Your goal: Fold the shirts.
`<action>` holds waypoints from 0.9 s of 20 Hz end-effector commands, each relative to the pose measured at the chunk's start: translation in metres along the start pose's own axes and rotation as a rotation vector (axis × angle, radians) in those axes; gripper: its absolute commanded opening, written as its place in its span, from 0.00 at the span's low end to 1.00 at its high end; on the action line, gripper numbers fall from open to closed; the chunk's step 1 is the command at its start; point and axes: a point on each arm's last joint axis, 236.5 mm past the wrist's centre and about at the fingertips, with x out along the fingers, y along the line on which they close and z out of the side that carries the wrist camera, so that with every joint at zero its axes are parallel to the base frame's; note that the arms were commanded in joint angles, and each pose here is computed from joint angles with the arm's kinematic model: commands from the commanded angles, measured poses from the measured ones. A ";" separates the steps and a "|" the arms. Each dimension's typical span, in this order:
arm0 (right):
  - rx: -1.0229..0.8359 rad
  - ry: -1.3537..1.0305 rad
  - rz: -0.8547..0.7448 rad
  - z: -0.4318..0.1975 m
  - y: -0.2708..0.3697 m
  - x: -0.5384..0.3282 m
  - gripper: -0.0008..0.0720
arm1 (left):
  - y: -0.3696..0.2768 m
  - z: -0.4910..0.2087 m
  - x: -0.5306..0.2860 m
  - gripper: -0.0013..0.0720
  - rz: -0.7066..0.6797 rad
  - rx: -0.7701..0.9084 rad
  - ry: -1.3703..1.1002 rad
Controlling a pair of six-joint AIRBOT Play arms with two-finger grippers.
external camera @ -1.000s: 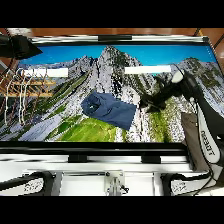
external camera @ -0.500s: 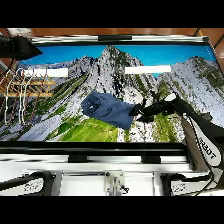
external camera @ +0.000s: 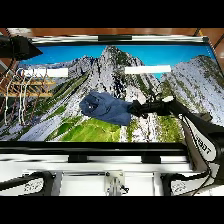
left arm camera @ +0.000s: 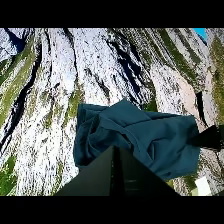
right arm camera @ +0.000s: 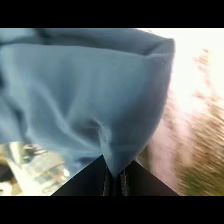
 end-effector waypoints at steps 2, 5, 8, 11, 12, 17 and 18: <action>-0.159 -0.015 0.189 0.019 0.069 -0.058 0.09 | 0.000 0.000 0.000 0.07 0.001 0.000 -0.001; -0.178 -0.111 0.134 0.049 0.110 -0.160 0.09 | 0.000 0.000 0.000 0.07 0.000 0.000 -0.001; -0.188 -0.292 -0.059 0.067 0.118 -0.283 0.09 | 0.000 0.000 0.000 0.07 0.001 0.000 0.000; -0.139 -0.440 -0.161 0.062 0.109 -0.385 0.09 | 0.000 -0.001 0.000 0.07 0.000 0.001 0.006; -0.115 -0.484 -0.177 0.060 0.103 -0.409 0.09 | 0.000 -0.001 0.000 0.07 0.000 0.004 0.006; 0.037 -0.634 -0.275 0.055 0.041 -0.485 0.09 | 0.000 -0.002 0.000 0.07 -0.001 0.004 0.007; 0.058 -0.647 -0.311 0.053 0.027 -0.494 0.09 | 0.000 -0.002 0.000 0.07 -0.001 0.004 0.007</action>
